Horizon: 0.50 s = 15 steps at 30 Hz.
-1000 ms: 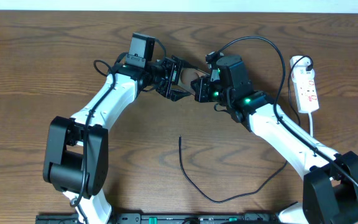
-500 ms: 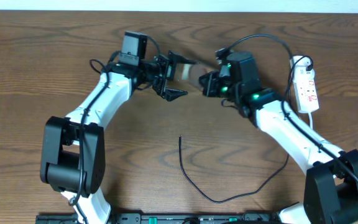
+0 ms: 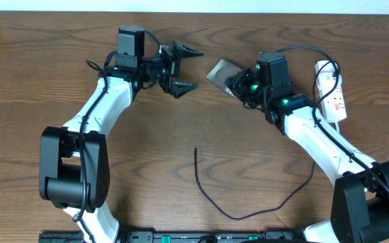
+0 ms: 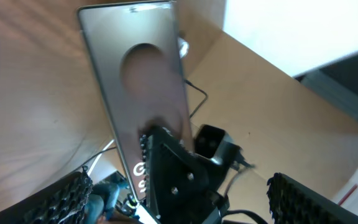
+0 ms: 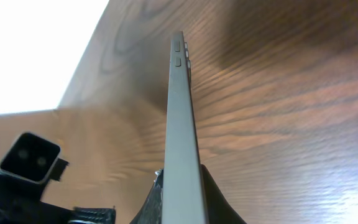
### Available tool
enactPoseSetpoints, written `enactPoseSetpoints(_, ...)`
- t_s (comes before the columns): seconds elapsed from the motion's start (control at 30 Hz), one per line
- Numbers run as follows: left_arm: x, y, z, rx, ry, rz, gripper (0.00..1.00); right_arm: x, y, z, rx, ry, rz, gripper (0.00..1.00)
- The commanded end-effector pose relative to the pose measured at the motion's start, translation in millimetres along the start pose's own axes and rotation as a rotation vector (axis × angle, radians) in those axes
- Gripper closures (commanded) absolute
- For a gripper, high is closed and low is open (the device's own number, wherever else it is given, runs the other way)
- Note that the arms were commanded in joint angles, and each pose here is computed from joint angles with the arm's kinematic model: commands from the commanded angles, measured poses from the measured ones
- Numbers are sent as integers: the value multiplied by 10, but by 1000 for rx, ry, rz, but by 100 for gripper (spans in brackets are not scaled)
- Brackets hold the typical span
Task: Plug charger to phone and switch on socket
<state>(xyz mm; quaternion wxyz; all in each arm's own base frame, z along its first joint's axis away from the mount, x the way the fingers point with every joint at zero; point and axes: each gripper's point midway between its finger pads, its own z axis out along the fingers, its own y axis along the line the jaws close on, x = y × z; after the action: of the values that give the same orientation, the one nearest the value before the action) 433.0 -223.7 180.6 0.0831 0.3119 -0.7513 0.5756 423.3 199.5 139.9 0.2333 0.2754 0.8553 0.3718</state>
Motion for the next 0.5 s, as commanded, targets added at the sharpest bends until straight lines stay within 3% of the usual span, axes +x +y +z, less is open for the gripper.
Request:
enactPoseSetpoints(0.0,15,-257,-105,63,-3,117,8,-4,255,-36,-83,20,236,99)
enactPoseSetpoints(0.47,-174,-551,-294,163,-84,186,8,-43,1021,-161,-381,10,297,98)
